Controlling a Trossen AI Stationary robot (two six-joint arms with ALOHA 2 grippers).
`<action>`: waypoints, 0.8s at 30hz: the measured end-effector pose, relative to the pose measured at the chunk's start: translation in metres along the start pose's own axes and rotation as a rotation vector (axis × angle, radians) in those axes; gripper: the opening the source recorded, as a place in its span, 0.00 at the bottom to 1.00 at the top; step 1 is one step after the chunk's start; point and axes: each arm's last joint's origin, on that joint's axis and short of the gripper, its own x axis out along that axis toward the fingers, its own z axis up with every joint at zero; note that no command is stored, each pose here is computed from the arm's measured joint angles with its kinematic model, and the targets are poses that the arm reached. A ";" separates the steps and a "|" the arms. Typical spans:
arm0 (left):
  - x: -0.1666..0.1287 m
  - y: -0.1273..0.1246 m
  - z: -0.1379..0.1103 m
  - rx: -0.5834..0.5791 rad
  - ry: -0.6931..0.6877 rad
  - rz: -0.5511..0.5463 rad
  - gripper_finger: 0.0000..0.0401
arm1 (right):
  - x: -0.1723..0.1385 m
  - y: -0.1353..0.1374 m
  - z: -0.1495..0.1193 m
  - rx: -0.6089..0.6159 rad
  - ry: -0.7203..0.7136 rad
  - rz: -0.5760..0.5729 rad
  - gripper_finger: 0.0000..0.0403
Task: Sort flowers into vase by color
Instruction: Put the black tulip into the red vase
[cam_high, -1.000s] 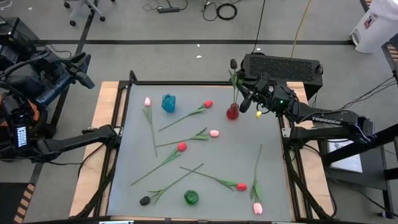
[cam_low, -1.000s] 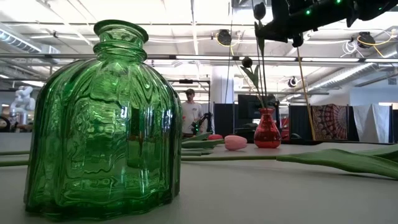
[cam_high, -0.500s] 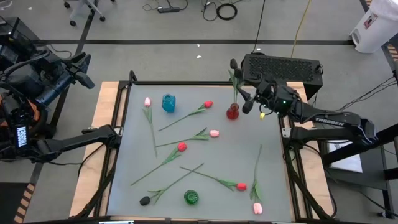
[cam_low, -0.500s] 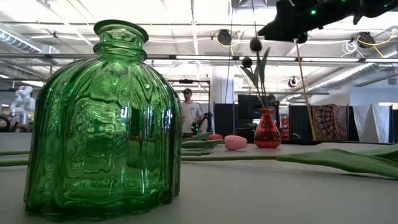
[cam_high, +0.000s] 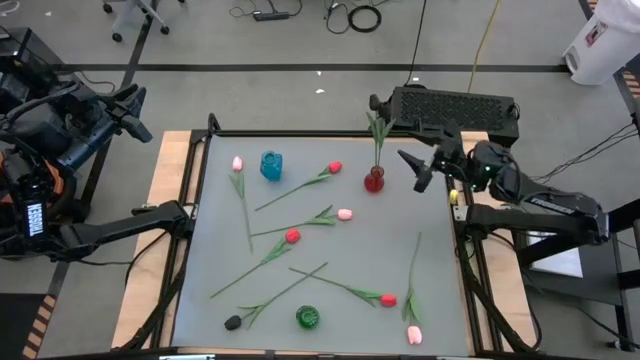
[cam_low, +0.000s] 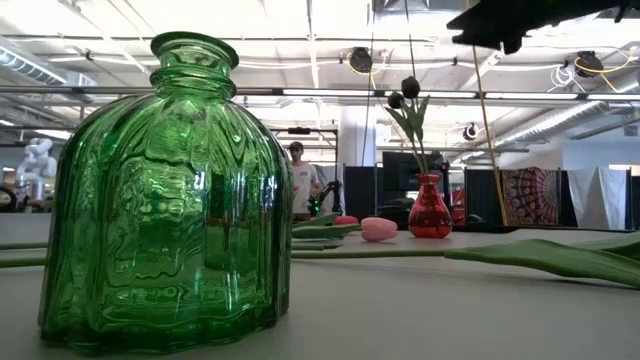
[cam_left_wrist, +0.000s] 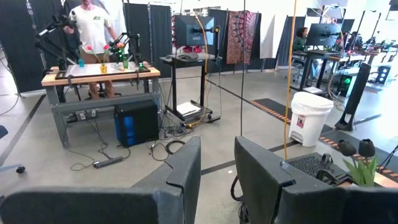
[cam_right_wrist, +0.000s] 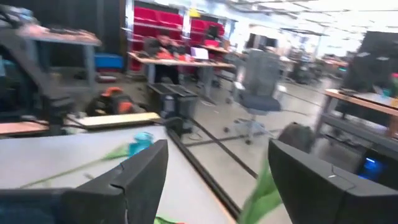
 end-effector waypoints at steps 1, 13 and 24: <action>0.000 0.000 0.000 0.000 -0.001 0.000 0.26 | -0.002 0.000 0.001 0.004 -0.007 0.022 0.66; 0.000 0.000 0.000 0.000 0.000 0.000 0.26 | -0.001 0.010 0.000 0.156 0.001 0.313 0.63; 0.000 0.000 0.000 0.000 0.000 0.000 0.26 | 0.005 0.031 -0.008 0.147 0.085 0.456 0.63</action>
